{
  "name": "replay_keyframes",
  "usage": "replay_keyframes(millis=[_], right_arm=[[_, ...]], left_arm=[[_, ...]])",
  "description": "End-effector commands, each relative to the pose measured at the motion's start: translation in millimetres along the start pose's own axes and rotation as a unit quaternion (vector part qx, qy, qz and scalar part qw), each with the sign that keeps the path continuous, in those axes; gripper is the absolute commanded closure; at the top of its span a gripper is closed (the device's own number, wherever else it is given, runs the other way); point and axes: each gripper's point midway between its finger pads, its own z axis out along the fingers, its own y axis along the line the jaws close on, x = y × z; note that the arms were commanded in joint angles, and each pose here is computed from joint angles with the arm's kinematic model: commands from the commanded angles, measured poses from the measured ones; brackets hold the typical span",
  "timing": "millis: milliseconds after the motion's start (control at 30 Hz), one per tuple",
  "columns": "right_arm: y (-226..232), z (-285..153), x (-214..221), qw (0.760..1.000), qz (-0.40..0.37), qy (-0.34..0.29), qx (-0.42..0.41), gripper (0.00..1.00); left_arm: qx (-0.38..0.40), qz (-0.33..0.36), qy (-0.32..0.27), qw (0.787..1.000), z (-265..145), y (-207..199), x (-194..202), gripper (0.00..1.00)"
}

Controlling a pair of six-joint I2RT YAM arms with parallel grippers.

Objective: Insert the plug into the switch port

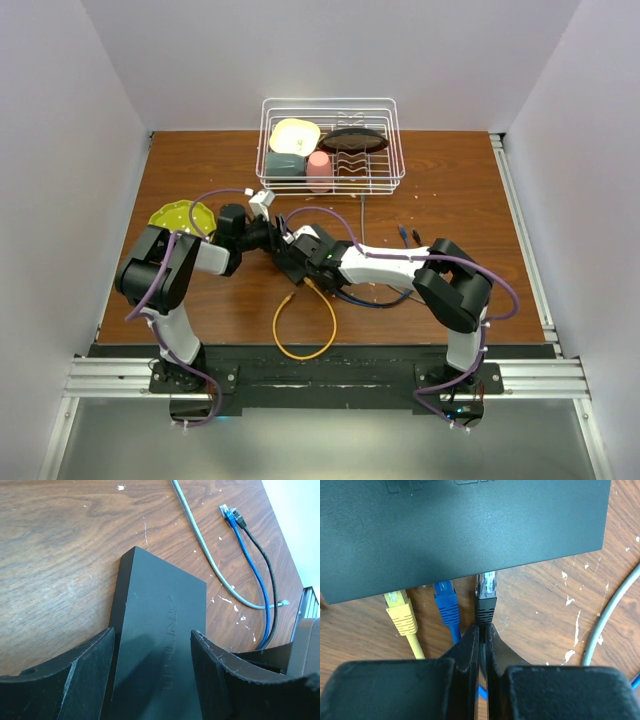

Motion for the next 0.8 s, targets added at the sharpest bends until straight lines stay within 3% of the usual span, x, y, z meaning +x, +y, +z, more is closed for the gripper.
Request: replay_keyframes(millis=[0,433,767], right_arm=[[31.1,-1.6,-36.3,0.994,0.043,-0.07,-0.069,1.0],[17.5,-6.0,-31.0,0.995,0.023,-0.084,-0.049,1.0],[7.5,-4.5,-17.3,0.995,-0.037,-0.079,-0.037,1.0]], left_arm=[[0.045,0.017,0.007,0.999,1.0,-19.1,0.8,0.34],[0.051,0.013,0.02,0.998,2.6,-17.1,8.9,0.4],[0.055,0.007,0.026,0.998,5.9,-14.4,12.8,0.41]])
